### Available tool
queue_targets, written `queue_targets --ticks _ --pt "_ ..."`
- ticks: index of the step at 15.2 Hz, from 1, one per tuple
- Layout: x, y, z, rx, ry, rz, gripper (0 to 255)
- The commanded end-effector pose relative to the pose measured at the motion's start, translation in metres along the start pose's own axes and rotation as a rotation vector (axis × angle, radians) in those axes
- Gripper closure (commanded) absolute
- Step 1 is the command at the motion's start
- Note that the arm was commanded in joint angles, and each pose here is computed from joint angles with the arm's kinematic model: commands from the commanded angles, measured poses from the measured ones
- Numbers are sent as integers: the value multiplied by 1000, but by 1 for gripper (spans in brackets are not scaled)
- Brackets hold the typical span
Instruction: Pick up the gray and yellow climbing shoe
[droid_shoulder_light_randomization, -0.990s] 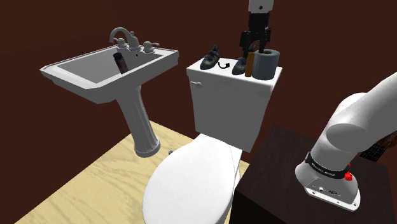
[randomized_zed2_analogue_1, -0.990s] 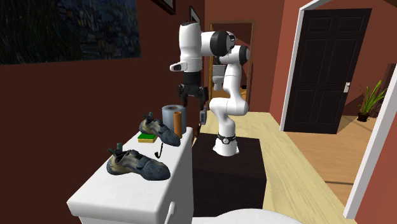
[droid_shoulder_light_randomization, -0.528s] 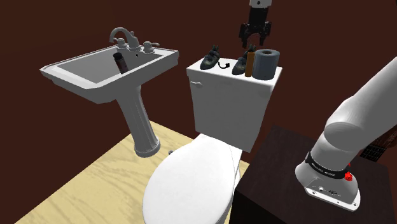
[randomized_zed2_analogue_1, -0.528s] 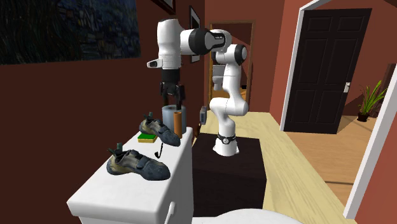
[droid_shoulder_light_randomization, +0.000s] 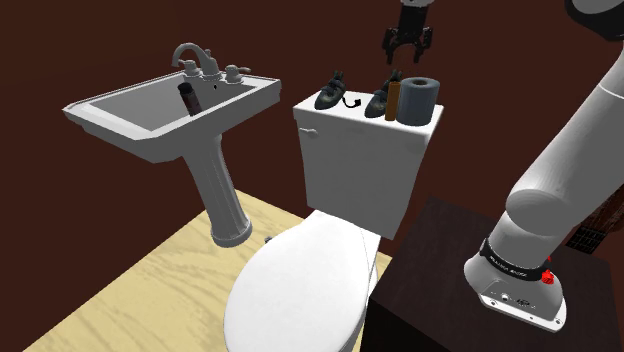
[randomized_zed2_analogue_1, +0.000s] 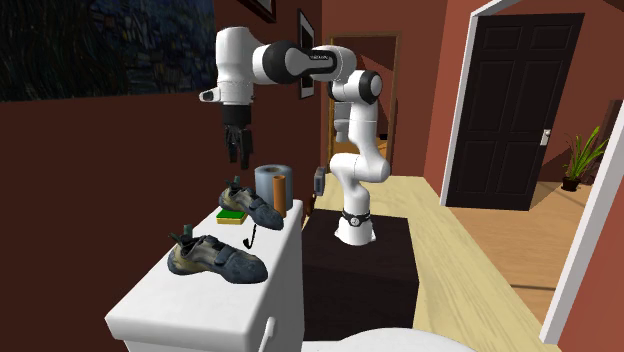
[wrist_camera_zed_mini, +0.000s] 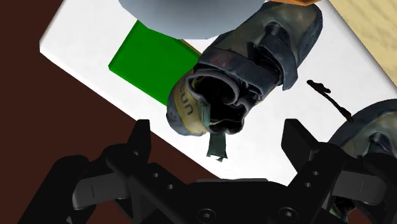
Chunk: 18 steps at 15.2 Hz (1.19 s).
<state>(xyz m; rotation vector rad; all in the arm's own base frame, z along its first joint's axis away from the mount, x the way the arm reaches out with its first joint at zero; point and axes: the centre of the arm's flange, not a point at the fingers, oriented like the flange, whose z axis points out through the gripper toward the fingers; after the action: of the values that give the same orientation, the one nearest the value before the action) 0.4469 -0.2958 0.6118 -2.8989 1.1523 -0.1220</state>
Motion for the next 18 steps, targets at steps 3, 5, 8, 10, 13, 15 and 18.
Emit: queue_targets --ticks 3,5,8,10,13,15,18 --pt "0 4 19 0 2 6 0" --pt "0 4 30 0 2 6 0" --pt "0 5 33 0 2 6 255" --pt "0 5 32 0 2 6 255" --pt "0 5 32 0 2 6 255" --pt "0 5 32 0 2 6 255" --pt "0 4 27 0 2 6 255"
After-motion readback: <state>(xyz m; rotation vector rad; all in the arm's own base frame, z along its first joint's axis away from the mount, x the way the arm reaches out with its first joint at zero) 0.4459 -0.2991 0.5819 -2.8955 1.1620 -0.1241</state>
